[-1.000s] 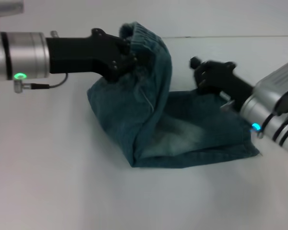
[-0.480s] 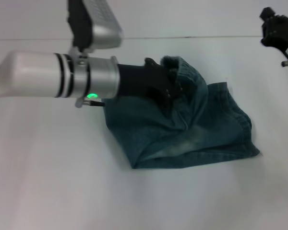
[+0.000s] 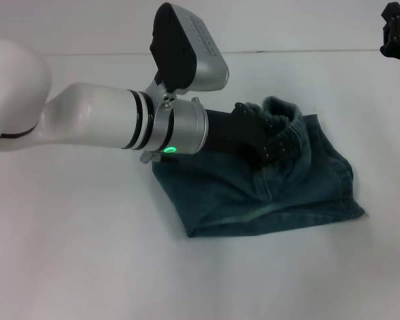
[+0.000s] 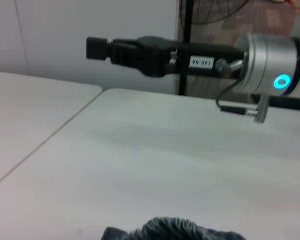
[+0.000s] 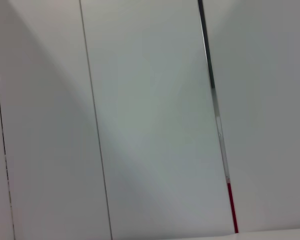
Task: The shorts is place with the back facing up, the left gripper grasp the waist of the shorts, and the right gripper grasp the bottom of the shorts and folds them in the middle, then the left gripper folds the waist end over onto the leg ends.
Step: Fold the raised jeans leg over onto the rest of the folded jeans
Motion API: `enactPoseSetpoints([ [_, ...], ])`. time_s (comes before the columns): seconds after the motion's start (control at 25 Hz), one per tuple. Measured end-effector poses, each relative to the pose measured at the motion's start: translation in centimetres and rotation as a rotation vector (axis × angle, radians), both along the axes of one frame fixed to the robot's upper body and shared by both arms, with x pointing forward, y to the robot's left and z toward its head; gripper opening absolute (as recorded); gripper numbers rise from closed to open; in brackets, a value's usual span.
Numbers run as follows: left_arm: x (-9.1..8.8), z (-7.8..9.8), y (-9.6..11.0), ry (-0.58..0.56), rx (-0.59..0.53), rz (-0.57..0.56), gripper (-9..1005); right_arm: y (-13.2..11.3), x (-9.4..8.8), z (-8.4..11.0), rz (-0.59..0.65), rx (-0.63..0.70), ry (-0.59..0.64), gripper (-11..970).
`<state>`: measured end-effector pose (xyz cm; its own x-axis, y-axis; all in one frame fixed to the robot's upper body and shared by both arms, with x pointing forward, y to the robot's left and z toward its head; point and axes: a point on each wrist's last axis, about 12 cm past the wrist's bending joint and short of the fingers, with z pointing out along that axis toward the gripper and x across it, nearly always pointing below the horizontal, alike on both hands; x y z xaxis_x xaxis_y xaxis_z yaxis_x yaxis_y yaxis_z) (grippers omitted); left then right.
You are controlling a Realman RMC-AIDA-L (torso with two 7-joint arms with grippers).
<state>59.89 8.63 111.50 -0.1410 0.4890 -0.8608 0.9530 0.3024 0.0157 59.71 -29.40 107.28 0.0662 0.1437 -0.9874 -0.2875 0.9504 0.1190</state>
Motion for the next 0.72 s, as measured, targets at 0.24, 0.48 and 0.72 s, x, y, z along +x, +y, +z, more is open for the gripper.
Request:
enactPoseSetpoints([
  [0.24,-0.05,-0.3,-0.04,-0.006,0.001,0.017,302,-0.08,-0.08,-0.07,-0.003,0.001,0.002,-1],
  [0.48,-0.19,-0.19,0.18,-0.011,-0.017,0.022,507,0.03,-0.1,-0.17,-0.003,0.003,0.006,0],
  [0.72,-0.34,0.63,0.35,-0.071,-0.099,0.016,634,0.12,-0.12,-0.23,0.0,-0.001,0.009,0],
])
